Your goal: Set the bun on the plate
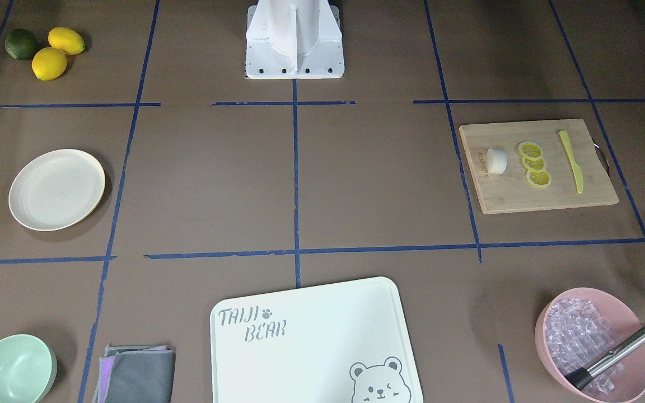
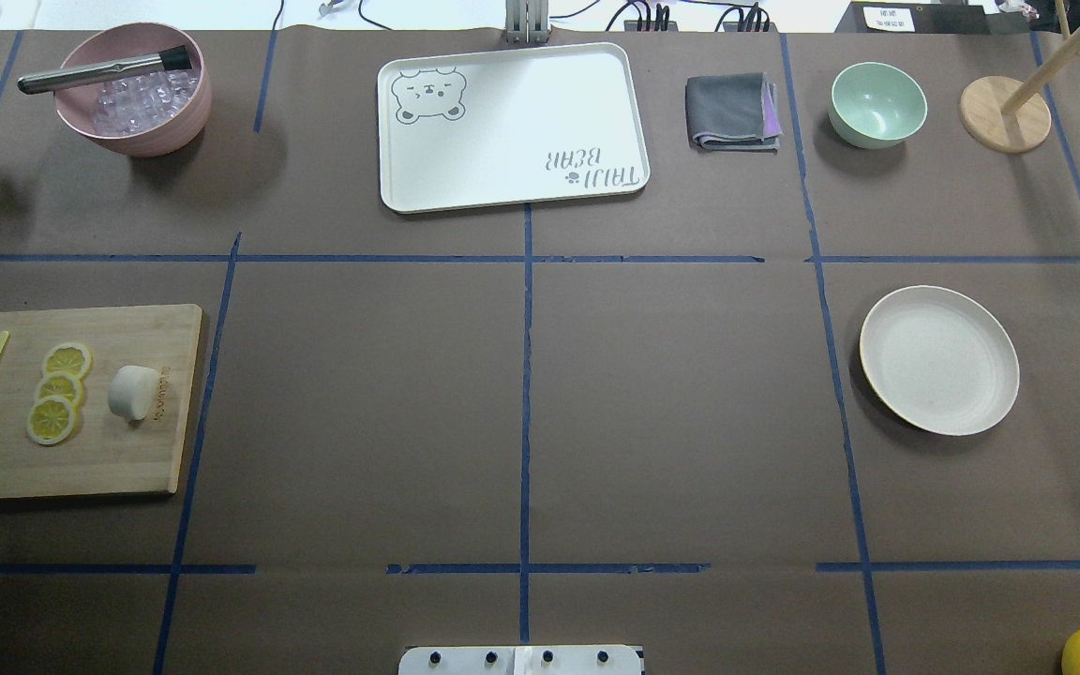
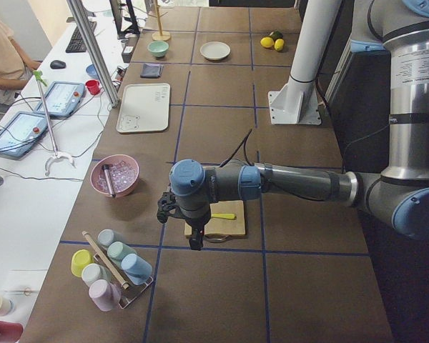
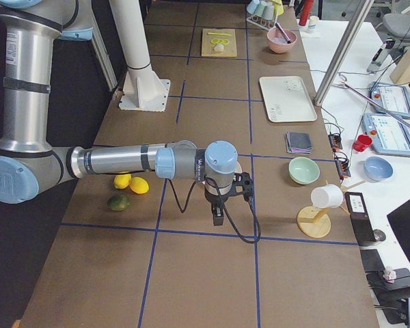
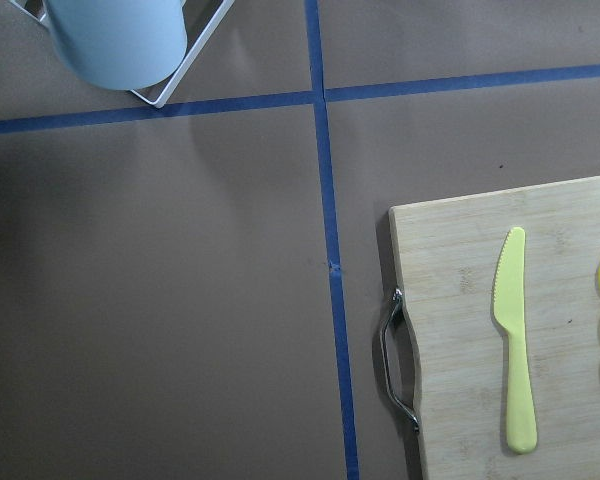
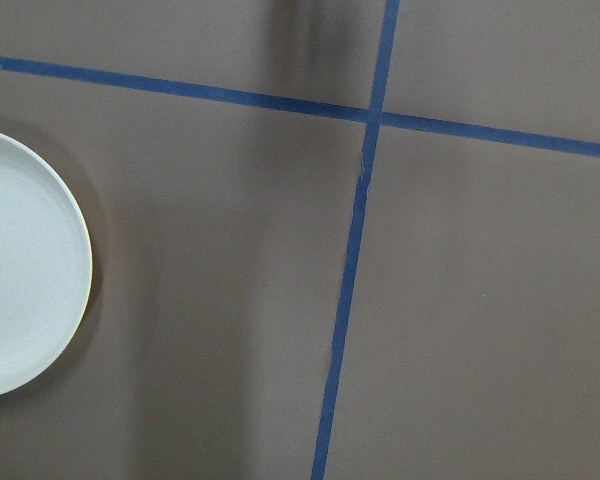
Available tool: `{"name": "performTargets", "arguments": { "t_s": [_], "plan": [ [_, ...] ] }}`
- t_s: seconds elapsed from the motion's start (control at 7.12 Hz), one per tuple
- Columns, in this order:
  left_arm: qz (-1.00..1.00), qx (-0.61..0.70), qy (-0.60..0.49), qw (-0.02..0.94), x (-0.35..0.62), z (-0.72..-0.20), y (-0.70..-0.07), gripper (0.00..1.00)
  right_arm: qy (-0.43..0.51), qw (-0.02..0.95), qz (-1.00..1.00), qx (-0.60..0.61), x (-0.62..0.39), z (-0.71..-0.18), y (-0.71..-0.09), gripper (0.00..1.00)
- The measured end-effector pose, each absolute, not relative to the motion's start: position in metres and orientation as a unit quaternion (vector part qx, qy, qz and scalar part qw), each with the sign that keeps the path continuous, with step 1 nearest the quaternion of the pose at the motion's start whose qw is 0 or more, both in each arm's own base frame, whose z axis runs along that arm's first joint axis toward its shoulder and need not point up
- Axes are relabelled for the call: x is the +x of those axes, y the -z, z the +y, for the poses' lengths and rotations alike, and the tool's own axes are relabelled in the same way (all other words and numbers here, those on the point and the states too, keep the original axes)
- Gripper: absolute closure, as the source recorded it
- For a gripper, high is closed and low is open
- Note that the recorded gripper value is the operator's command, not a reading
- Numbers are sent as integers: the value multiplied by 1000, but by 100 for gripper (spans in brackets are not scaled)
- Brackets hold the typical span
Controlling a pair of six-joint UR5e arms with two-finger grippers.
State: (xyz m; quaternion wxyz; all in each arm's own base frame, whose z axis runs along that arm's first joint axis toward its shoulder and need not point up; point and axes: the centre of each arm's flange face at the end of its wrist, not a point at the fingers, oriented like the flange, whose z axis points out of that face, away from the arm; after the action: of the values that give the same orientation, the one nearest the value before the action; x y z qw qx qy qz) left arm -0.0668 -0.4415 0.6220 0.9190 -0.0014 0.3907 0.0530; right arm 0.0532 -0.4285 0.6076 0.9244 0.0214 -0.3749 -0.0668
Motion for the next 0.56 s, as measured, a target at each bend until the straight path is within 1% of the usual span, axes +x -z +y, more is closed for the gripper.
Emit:
{"name": "performTargets", "arguments": {
  "t_s": [0.28,0.56],
  "plan": [
    [391,0,-53,919,-67,-442,-621,0,67,924,-376,21,52,-429,-607,1],
    [392,-1,-52,918,-67,-442,-621,0,67,924,-377,18,29,-441,-598,1]
  ]
}}
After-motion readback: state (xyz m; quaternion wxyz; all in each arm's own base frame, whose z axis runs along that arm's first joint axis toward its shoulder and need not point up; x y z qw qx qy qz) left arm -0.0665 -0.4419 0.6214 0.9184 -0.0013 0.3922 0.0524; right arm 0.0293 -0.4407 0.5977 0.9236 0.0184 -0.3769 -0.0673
